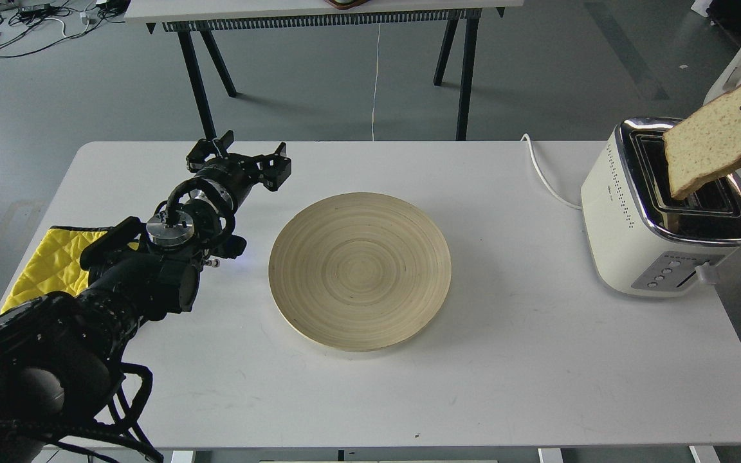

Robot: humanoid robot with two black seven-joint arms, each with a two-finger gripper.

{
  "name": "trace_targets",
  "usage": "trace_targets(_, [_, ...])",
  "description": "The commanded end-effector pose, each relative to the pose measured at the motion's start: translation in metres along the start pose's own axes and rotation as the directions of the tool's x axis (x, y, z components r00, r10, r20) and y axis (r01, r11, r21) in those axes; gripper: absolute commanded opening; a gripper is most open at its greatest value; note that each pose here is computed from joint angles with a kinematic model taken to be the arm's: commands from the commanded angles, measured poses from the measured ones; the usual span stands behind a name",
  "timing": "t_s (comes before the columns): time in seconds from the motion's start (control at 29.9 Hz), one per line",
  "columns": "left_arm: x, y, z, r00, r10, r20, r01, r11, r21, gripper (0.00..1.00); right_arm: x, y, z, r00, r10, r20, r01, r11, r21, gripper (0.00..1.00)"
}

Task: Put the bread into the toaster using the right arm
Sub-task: 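Lower the bread slice upright into the toaster slot and release it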

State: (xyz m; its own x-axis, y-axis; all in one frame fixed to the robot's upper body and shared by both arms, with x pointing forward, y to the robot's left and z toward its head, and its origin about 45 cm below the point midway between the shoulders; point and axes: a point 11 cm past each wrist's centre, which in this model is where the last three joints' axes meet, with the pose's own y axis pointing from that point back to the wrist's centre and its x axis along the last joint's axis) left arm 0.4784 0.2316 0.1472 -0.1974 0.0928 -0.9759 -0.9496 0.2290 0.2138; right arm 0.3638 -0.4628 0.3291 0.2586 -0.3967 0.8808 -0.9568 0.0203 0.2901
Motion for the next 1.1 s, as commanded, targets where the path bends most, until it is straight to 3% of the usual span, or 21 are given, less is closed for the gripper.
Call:
trace_targets(0.0, [0.000,0.000,0.000,1.000,0.000,0.000,0.000,1.000,0.000,1.00,-0.003,-0.001,-0.001,1.000,-0.009,-0.001,0.009,1.000,0.001,0.03])
trace_targets(0.84, [0.000,0.000,0.000,1.000,0.000,0.000,0.000,1.000,0.000,1.00,-0.035,-0.022,-0.002,0.998,-0.064,-0.023,0.064,0.998,-0.011,0.04])
trace_targets(0.94, [0.000,0.000,0.000,1.000,0.000,0.000,0.000,1.000,0.000,1.00,-0.045,-0.028,-0.006,0.997,-0.078,-0.013,0.078,0.997,-0.002,0.07])
trace_targets(1.07, [0.000,0.000,0.000,1.000,0.000,0.000,0.000,1.000,0.000,1.00,-0.057,-0.031,-0.009,0.996,-0.094,0.005,0.094,0.996,0.007,0.20])
